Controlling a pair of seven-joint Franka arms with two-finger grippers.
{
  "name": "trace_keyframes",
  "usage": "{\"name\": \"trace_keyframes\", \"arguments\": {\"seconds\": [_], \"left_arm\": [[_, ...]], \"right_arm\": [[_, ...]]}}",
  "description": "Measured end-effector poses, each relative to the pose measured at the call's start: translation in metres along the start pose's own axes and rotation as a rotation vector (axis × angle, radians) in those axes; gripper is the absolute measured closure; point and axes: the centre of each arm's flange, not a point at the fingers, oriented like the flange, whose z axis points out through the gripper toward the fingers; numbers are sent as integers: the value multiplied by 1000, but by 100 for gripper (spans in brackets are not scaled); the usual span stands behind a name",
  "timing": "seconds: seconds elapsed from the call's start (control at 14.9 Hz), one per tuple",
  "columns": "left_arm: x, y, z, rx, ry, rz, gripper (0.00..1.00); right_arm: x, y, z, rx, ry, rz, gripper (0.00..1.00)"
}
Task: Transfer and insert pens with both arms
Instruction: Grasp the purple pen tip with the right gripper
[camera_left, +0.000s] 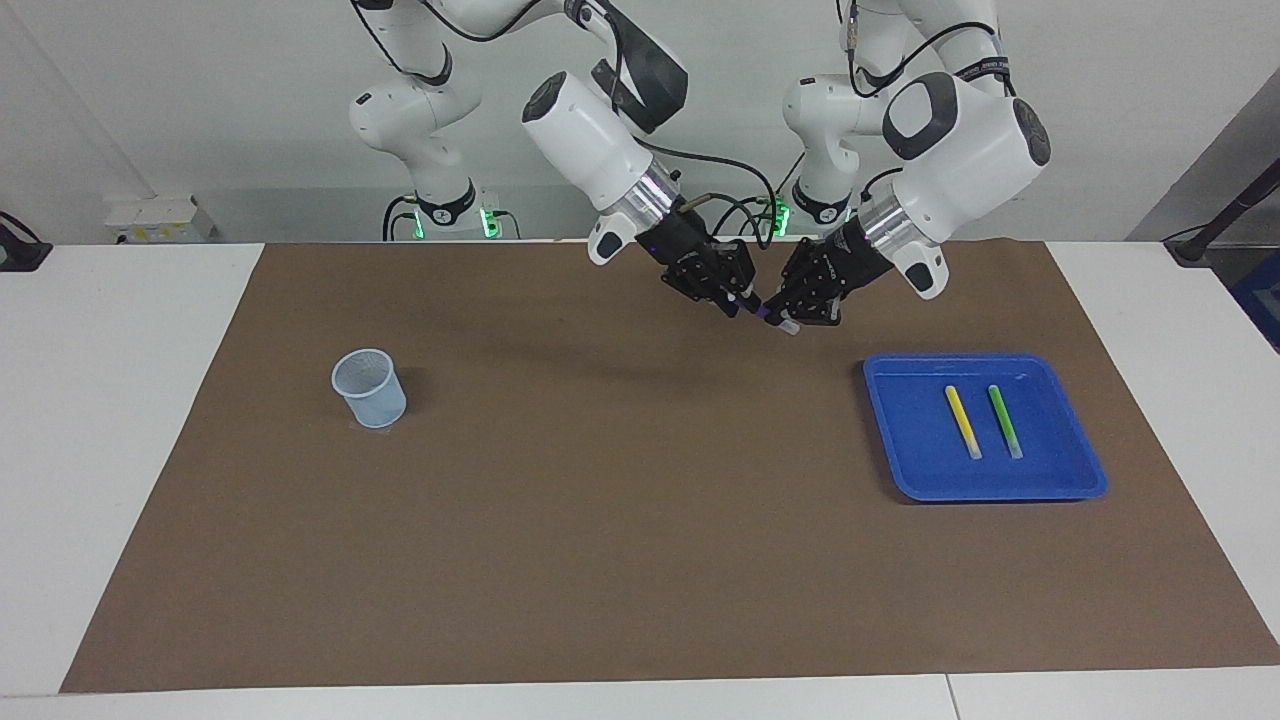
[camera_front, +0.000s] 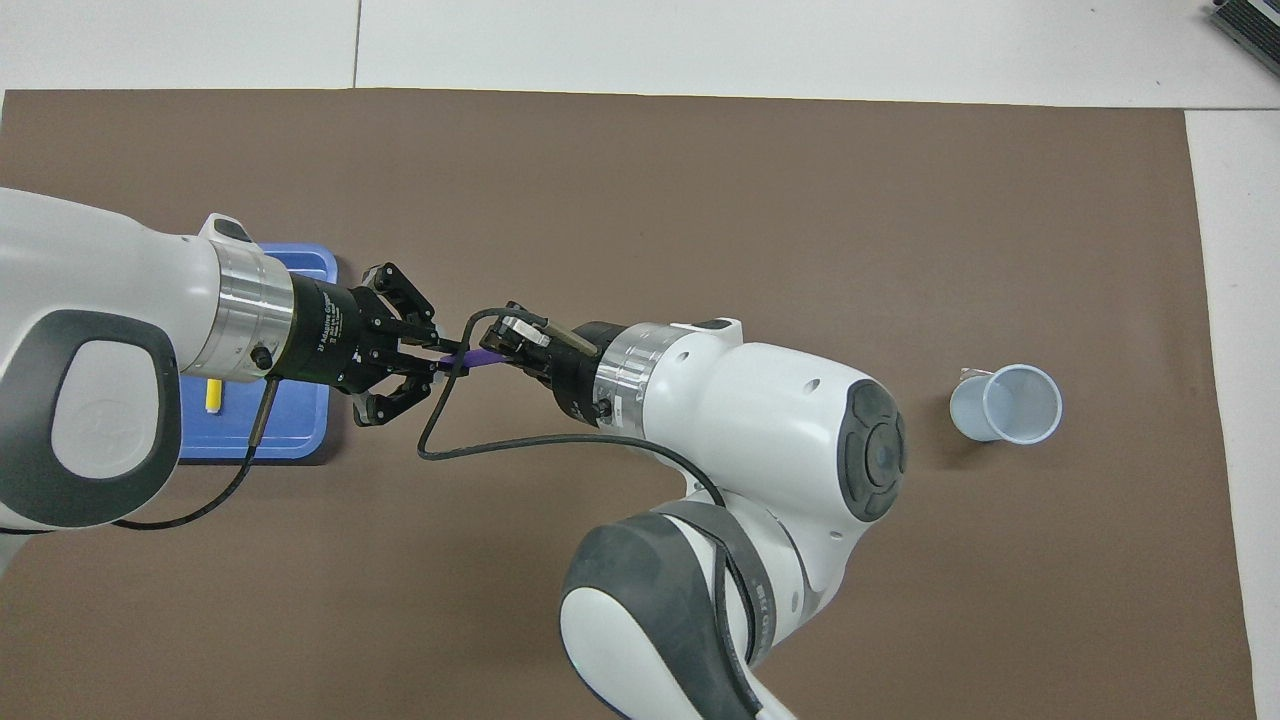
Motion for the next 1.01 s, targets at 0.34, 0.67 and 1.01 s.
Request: {"name": "trace_keyframes", "arguments": {"seconds": [0.34, 0.67, 1.01], "left_arm": [[0, 0, 0, 0, 0, 0, 84], [-1, 0, 0, 0, 0, 12, 76], [-7, -5, -8, -14, 0, 25, 43]], "right_arm": [[0, 0, 0, 0, 0, 0, 83], [0, 0, 0, -1, 0, 0, 83], [13, 8, 0, -21, -4, -55, 83]]}}
